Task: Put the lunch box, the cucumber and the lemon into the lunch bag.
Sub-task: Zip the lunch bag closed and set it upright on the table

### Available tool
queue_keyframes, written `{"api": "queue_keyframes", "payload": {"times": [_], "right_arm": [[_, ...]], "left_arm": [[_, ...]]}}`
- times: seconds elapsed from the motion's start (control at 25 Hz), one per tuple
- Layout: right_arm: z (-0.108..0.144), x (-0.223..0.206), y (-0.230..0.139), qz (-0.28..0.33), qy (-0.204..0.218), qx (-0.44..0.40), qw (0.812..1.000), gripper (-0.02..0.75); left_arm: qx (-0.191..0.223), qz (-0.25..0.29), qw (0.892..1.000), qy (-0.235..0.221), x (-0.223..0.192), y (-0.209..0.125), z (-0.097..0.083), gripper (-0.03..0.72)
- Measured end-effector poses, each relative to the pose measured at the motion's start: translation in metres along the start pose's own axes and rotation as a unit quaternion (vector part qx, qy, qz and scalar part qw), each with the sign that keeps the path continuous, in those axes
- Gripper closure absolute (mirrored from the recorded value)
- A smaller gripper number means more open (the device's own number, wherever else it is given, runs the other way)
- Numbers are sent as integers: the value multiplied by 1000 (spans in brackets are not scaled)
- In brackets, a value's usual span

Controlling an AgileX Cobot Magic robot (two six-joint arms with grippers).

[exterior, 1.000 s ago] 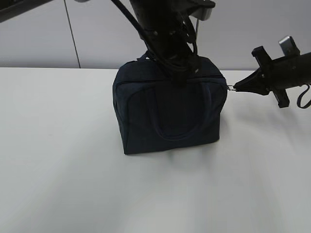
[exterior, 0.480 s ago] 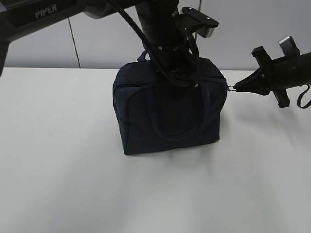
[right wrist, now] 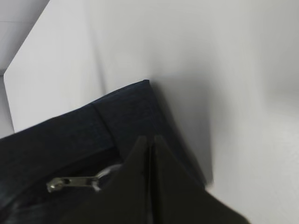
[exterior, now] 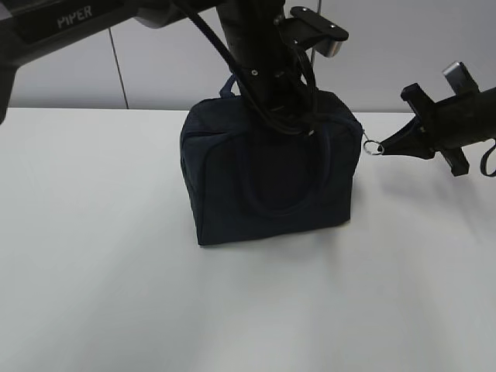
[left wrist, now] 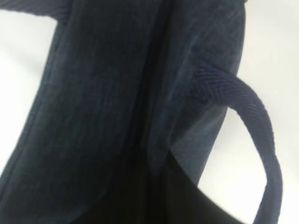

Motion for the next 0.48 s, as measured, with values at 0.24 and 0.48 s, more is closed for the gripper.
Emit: {"api": "queue_keyframes", "payload": {"times": [0.24, 0.48], "right_arm": [[2, -5, -2, 1, -11, 12, 1000, 738], [5, -6, -1, -7, -7, 8, 1000, 738]], "left_arm": [[-1, -17, 1000, 4, 11, 6, 1, 692], [-4, -16, 1000, 1, 11, 6, 0, 693]]}}
Point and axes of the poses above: a point on each arm's last joint axis where the gripper is mounted, x pointing back along that axis away from the gripper, z along the wrist's bending axis when the last joint is at zero, y = z × x, the point moved 2 cm from there along -x, pointing out along that axis toward the gripper, and after that the axes turned 5 degrees about x, right-handed, at the moved point
